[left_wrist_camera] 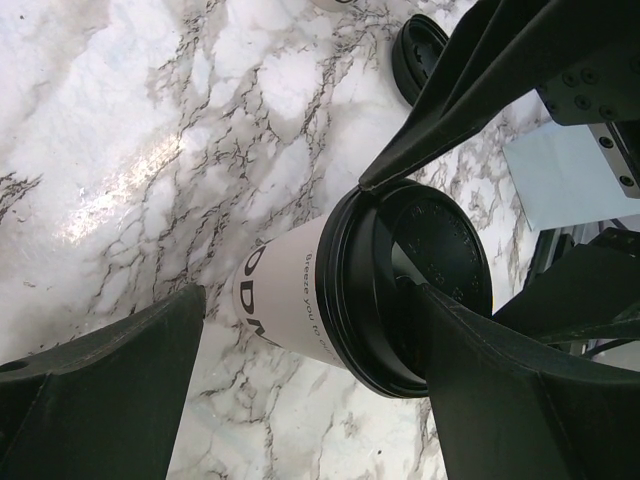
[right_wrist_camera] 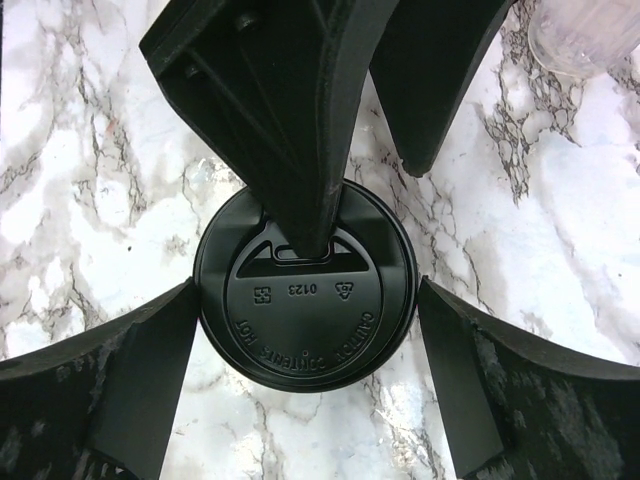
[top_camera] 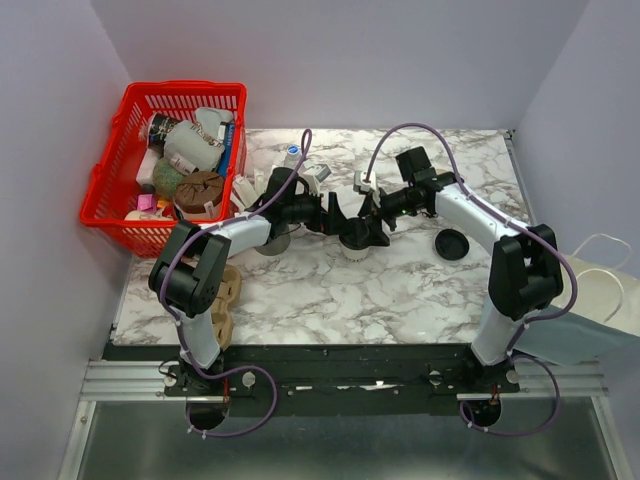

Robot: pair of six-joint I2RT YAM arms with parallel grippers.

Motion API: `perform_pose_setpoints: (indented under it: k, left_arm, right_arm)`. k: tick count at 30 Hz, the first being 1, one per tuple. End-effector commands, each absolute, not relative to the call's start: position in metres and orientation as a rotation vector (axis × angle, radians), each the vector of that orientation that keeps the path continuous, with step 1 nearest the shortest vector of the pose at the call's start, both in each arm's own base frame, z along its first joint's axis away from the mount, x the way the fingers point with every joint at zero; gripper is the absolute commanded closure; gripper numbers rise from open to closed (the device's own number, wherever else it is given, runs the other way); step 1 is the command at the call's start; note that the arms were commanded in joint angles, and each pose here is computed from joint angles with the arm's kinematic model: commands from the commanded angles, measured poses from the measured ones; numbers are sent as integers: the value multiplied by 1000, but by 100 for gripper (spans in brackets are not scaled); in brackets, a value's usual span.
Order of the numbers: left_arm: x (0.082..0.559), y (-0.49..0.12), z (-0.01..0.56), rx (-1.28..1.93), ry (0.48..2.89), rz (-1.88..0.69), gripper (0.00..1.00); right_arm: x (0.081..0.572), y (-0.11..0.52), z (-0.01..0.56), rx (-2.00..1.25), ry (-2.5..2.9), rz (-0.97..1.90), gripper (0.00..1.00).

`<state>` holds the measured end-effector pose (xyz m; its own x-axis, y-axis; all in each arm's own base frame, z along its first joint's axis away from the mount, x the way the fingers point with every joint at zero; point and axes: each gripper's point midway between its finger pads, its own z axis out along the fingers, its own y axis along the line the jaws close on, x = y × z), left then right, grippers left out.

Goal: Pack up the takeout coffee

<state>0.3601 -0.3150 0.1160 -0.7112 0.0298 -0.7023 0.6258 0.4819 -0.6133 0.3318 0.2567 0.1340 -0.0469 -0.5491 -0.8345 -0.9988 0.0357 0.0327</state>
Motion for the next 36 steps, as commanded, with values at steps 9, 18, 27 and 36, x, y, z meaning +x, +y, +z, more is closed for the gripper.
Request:
perform_pose_setpoints:
  k: [9,18,27,36]
  left_arm:
    - [358,-311,98,537,2160,-1194,9]
    - [361,-312,92,523,2173,-1200,9]
    - [366,-314,90,510,2176,-1208,9]
    - [368,-316,95,510,2165,-1212,9]
  right_arm:
    - [322,255,108,-1695,1647,800,21]
    - [317,252,83,-1791,1648,676,27]
    - [318,249,70,-1781,1722,661,31]
    - [307,250,64,-1779,1876,837,41]
